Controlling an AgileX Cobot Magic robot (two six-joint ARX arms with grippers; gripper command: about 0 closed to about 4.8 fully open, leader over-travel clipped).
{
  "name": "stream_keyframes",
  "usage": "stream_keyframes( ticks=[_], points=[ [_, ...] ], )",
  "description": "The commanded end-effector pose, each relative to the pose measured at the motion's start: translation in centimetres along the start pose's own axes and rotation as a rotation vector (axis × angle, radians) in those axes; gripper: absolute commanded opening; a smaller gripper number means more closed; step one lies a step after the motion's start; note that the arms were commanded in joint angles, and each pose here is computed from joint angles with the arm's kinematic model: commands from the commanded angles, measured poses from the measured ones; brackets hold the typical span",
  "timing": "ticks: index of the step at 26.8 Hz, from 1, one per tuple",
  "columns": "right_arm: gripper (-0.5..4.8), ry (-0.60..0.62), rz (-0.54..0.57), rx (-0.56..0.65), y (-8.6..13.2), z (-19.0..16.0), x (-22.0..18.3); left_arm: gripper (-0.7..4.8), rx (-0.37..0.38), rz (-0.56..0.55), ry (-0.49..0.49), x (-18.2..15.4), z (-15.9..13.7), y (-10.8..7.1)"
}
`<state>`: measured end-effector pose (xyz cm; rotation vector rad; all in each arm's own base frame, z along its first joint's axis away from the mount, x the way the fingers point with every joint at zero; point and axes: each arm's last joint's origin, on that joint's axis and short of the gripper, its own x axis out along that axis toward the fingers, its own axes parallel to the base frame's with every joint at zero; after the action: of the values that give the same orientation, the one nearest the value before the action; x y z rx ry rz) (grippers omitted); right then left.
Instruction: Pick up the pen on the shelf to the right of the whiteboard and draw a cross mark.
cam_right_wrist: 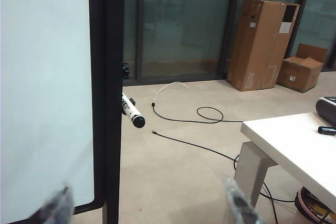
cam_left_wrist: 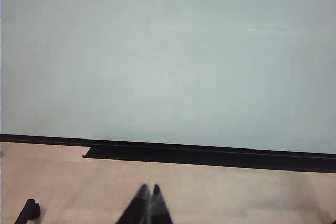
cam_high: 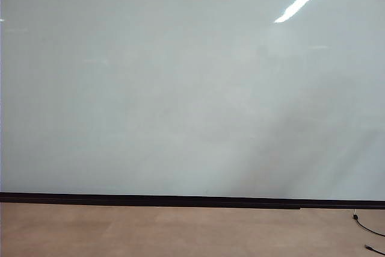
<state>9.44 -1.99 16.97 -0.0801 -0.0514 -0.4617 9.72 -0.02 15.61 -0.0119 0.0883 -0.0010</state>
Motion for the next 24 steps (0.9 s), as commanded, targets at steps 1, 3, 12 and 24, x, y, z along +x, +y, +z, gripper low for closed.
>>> stream_keyframes(
  ticks=[1, 3, 12, 24],
  points=[
    [4.34, -0.003, 0.026, 0.006, 0.1, 0.1, 0.0, -0.04, 0.004, -0.004, -0.011, 0.0, 0.2, 0.0],
    [4.46, 0.006, 0.044, 0.002, 0.1, 0.0, 0.0, -0.04, 0.004, -0.004, -0.011, 0.0, 0.2, 0.0],
    [3.97, 0.035, 0.082, 0.027, -0.2, -0.3, 0.1, -0.04, 0.004, -0.004, -0.011, 0.0, 0.2, 0.0],
    [3.75, 0.049, 0.106, 0.038, -1.5, 1.8, 1.3, -0.04, 0.004, -0.004, -0.011, 0.0, 0.2, 0.0]
  ],
)
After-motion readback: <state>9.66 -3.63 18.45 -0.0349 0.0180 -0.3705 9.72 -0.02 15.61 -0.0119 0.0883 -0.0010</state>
